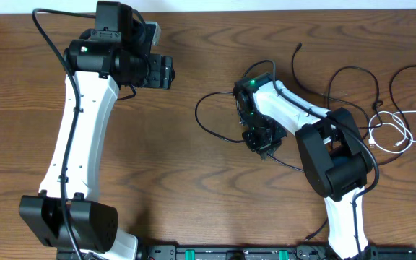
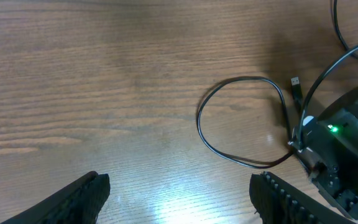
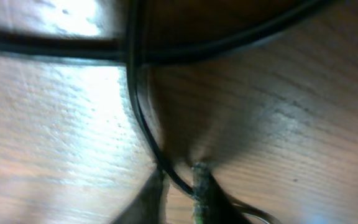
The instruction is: Untangle cables
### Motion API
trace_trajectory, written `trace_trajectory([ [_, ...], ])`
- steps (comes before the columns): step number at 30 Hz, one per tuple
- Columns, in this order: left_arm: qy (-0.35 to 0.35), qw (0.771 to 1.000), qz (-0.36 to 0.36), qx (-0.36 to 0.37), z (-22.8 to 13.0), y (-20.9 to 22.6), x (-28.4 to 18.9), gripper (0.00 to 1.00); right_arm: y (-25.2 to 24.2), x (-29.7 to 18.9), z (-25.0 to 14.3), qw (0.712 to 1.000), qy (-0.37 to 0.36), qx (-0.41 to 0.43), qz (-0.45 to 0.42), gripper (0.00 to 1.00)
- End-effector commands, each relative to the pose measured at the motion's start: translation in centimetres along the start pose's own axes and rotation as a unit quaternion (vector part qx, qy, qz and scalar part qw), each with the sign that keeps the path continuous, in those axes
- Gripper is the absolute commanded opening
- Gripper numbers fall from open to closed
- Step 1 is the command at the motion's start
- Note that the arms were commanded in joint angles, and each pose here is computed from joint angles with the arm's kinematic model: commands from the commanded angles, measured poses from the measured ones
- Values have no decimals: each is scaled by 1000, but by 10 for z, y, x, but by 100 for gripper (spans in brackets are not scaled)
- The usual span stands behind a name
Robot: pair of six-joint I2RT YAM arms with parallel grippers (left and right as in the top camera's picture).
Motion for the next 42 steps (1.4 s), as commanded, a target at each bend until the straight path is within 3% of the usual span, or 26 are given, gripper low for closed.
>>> trace_trajectory([
  [1, -13, 1000, 3, 1, 1, -1, -10, 78, 0, 10, 1, 1000, 9, 0, 17, 1],
  [9, -15, 1000, 3, 1, 1, -1, -11, 78, -2, 10, 4, 1000, 0, 5, 18, 1],
  [16, -16, 1000, 4, 2, 1, -1, -13, 78, -1, -5, 14, 998, -53, 8, 27, 1],
  [30, -14, 1000, 3, 1, 1, -1, -13, 78, -39, -133, 11, 965, -250, 54, 60, 1],
  [42, -14, 1000, 3, 1, 1, -1, -13, 78, -85, -218, -8, 933, -347, 95, 32, 1],
])
Point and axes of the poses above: each gripper's point midway between its finger pads, its own x axis out along the fingers, its own y axis along the line the jaws close on, z = x × y, the point moved 9 cm from there along -x, back along the fingers, and after that the axes turned 4 degrees about x, right-handed, at the moved point
